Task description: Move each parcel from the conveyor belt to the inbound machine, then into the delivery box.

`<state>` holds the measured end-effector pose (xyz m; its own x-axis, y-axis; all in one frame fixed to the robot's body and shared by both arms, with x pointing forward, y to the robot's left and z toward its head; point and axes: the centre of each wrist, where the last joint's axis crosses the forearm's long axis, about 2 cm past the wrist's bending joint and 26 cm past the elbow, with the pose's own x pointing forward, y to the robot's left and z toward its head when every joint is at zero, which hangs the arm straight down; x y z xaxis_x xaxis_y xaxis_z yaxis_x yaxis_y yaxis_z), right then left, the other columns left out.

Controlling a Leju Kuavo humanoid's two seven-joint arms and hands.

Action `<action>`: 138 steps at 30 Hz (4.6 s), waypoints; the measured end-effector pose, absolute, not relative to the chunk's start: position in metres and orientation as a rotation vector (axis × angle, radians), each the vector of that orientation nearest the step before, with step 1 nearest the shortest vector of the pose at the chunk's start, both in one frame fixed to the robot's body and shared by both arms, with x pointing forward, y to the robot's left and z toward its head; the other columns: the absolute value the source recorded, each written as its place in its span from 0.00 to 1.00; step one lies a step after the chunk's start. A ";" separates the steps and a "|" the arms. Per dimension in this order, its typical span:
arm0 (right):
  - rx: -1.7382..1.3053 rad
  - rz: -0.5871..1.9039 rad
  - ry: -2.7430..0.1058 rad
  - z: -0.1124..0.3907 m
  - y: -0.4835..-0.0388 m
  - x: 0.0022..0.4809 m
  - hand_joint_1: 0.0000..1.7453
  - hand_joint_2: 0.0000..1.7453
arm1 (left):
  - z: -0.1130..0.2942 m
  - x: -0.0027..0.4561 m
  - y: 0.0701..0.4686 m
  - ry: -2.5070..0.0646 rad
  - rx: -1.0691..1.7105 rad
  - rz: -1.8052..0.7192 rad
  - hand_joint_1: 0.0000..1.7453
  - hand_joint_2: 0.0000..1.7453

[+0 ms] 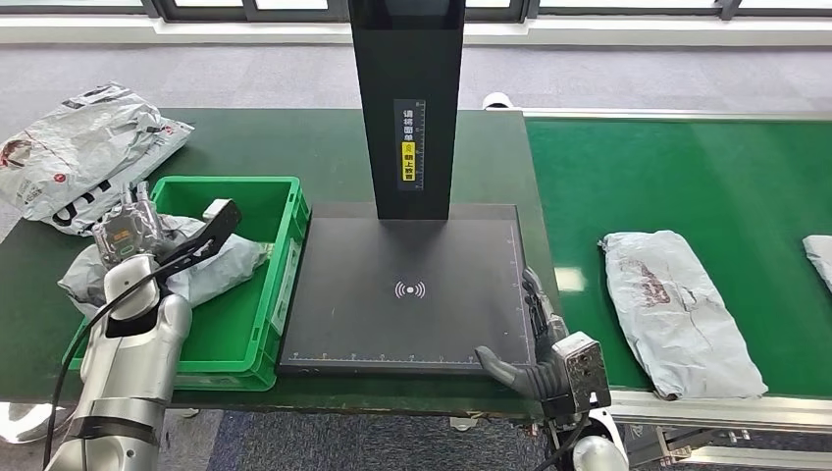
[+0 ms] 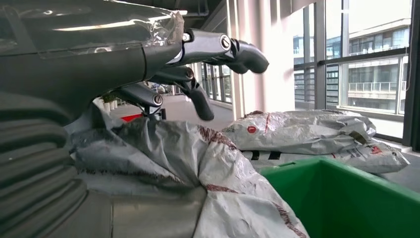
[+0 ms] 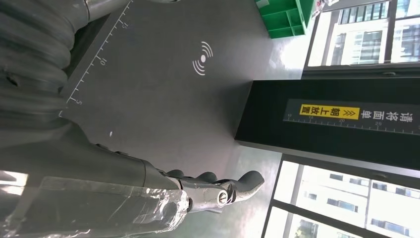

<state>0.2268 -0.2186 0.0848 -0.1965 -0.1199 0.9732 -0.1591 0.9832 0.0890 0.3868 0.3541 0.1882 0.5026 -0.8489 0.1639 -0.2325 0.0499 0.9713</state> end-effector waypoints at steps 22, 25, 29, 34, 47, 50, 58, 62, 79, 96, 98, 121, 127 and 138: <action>0.210 0.006 -1.798 0.087 -0.222 0.231 0.00 1.00 | 0.188 0.384 0.339 -1.711 0.758 -0.416 0.00 1.00; 0.216 0.000 -1.804 0.086 -0.224 0.231 0.00 1.00 | 0.198 0.382 0.330 -2.046 0.106 0.043 0.00 1.00; 0.214 -0.004 -1.808 0.087 -0.226 0.236 0.00 1.00 | 0.206 0.380 0.325 -2.077 -0.348 0.361 0.00 1.00; 0.205 -0.010 -1.806 0.086 -0.227 0.241 0.00 1.00 | 0.204 0.377 0.322 -2.047 -0.453 0.342 0.00 1.00; 0.113 0.012 -1.803 0.084 -0.231 0.243 0.00 1.00 | 0.195 0.366 0.304 -2.021 -0.567 0.419 0.00 1.00; 0.020 0.066 -1.823 0.090 -0.235 0.251 0.00 1.00 | 0.195 0.356 0.287 -2.047 -0.527 0.349 0.00 1.00; -0.310 0.268 -1.873 0.128 -0.257 0.297 0.00 1.00 | 0.184 0.320 0.228 -2.111 -0.535 0.105 0.00 1.00; -0.686 0.392 -1.835 0.177 -0.299 0.359 0.00 1.00 | 0.180 0.287 0.181 -2.132 -0.658 -0.003 0.00 1.00; -1.089 0.497 -1.460 0.203 -0.397 0.422 0.00 1.00 | 0.181 0.265 0.161 -2.143 -0.766 -0.058 0.00 1.00; -0.751 0.835 -0.590 0.081 -0.430 0.371 0.00 1.00 | 0.163 0.260 0.160 -2.121 -0.797 -0.110 0.00 1.00; -0.732 0.841 -0.552 0.075 -0.428 0.367 0.00 1.00 | 0.162 0.260 0.160 -2.118 -0.793 -0.109 0.00 1.00; -0.253 0.768 -0.951 0.036 -0.363 0.348 0.00 1.00 | 0.163 0.261 0.162 -2.139 -0.730 -0.123 0.00 1.00; -0.122 0.720 -1.044 0.027 -0.337 0.342 0.00 1.00 | 0.163 0.261 0.162 -2.156 -0.717 -0.128 0.00 1.00; -0.033 0.676 -1.093 0.022 -0.327 0.338 0.13 1.00 | 0.163 0.259 0.166 -2.176 -0.704 -0.139 0.00 1.00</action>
